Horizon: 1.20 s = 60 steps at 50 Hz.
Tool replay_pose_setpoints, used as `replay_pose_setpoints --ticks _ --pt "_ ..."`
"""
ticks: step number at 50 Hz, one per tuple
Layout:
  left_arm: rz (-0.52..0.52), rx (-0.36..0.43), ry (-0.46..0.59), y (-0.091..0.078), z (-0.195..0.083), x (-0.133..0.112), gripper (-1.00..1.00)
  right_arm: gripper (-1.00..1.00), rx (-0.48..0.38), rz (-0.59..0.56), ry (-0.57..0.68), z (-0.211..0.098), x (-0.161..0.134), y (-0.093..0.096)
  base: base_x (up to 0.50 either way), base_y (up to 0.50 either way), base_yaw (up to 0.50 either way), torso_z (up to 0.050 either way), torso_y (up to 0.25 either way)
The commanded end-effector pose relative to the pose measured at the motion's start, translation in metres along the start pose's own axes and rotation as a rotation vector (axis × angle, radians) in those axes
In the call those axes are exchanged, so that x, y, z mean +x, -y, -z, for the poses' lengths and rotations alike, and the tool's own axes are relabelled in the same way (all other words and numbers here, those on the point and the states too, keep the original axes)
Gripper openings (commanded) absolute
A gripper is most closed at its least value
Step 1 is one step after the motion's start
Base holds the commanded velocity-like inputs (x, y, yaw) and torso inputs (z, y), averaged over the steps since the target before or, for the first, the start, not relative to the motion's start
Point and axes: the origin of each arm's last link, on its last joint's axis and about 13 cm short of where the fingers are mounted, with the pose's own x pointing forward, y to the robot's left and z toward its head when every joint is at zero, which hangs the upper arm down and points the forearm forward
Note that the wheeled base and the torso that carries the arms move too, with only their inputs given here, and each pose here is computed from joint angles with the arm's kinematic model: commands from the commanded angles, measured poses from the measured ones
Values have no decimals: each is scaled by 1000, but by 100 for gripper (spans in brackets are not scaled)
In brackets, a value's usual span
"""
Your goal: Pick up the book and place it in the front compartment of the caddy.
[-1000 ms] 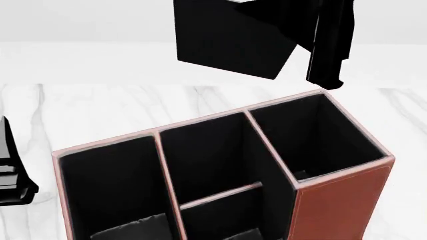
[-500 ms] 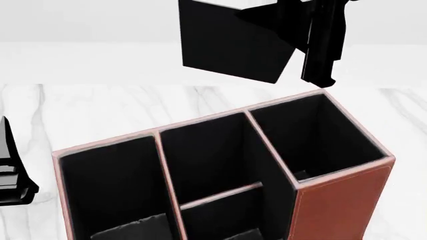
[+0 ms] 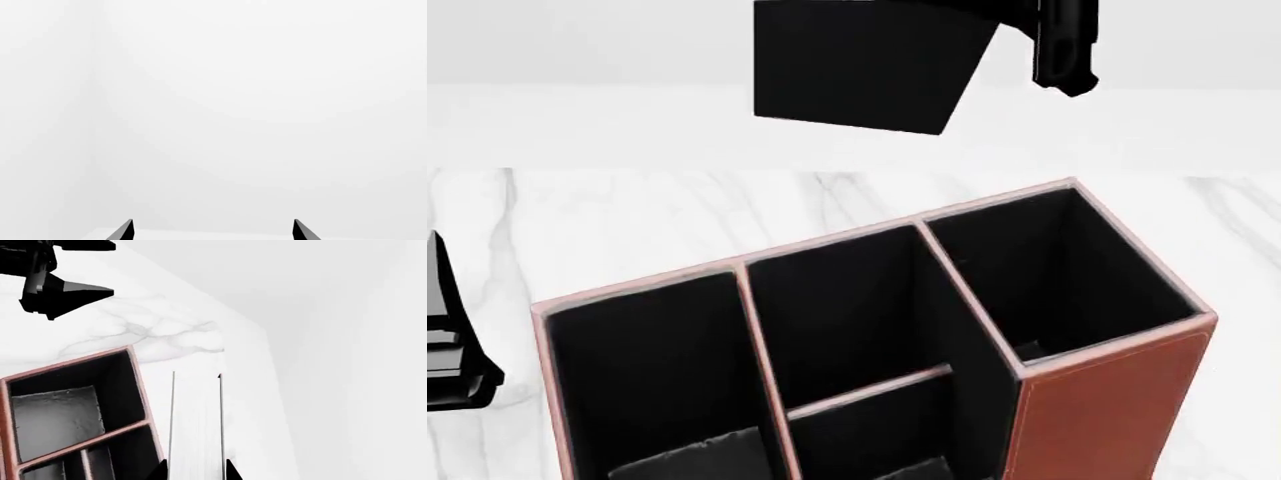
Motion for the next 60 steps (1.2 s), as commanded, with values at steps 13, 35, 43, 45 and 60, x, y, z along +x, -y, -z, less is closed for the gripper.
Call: replay_pose_setpoints --ticks 13,35,43,45,60 --pt "-8 2 25 -1 -4 2 100 -100 -38 -145 -33 15 27 26 0 0 0 0 2" --pt "-9 1 25 -2 -5 2 100 -100 -115 -172 -78 29 63 18 0 0 0 0 1" --pt "-10 0 24 -2 -4 2 100 -100 -131 -176 -53 31 71 16 0 0 0 0 1" --pt "-12 0 24 -3 -4 2 100 -100 -141 -166 -50 31 73 15 0 0 0 0 0" --pt "-13 -2 21 -3 -3 2 100 -100 -169 -129 -38 37 82 11 0 0 0 1 1"
